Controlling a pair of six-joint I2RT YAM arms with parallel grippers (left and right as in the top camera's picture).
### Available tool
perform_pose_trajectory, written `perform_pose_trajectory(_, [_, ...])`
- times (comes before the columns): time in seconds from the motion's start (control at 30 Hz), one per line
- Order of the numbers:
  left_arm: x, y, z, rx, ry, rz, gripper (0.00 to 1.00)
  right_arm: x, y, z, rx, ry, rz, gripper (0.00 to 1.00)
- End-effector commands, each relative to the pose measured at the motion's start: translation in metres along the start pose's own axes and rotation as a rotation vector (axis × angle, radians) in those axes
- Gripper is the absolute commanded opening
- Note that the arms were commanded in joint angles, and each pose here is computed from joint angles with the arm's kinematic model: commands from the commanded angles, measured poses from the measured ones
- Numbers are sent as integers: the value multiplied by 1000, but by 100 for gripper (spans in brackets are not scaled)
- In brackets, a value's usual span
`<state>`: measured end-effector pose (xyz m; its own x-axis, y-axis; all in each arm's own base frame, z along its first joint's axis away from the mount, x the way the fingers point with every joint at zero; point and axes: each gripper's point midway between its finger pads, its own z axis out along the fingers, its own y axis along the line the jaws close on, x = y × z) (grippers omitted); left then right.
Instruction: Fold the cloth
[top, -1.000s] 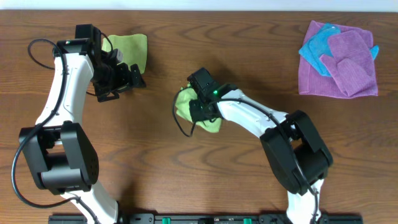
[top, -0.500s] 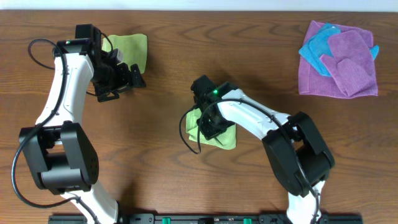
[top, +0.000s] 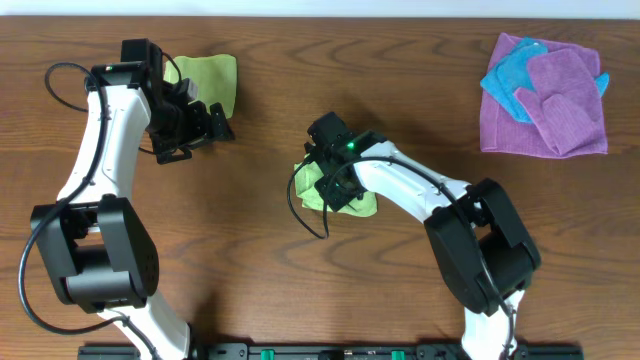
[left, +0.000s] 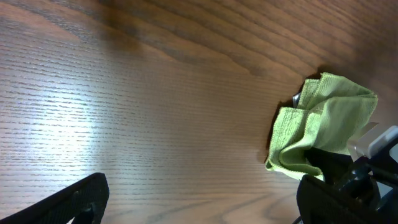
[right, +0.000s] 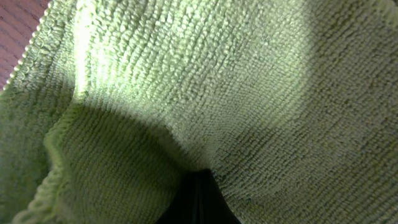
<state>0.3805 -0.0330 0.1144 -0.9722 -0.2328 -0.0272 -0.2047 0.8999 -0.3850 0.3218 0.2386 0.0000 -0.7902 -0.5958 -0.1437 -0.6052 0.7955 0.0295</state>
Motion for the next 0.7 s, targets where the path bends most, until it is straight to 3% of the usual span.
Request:
perform_pose_trajectory(0.0, [2,0,-4,-2,-8,24,98,-6,-3,-19,25,-38,8,1])
perform_pose_trajectory(0.1, [2,0,-4,-2,-7,24,98,-21,-4,-53,35,-128,8,2])
perform_pose_trajectory(0.13, [2,-1,-4,-1,-7,24,98,-23,-4,-65,35,-156,23,7])
perform_pose_trajectory(0.2, [3,-1,-4,3,-5,24,98,-27,-3,-85,29,-204,78,36])
perform_pose_trajectory(0.23, [4,-3,-4,10,-1,25,98,-28,-3,-98,25,-235,116,56])
perform_pose_trajectory(0.27, [6,-7,-4,34,8,46,100,-30,-4,-111,27,-268,169,63])
perform_pose_trajectory(0.33, [13,-14,-3,54,33,81,91,-29,-13,-139,52,-333,284,64])
perform_pose_trajectory(0.47, [27,-23,2,28,83,131,87,-3,-48,-204,161,-445,450,63])
perform_pose_trajectory(0.67, [38,-58,8,21,75,261,85,74,-84,-284,291,-610,455,62])
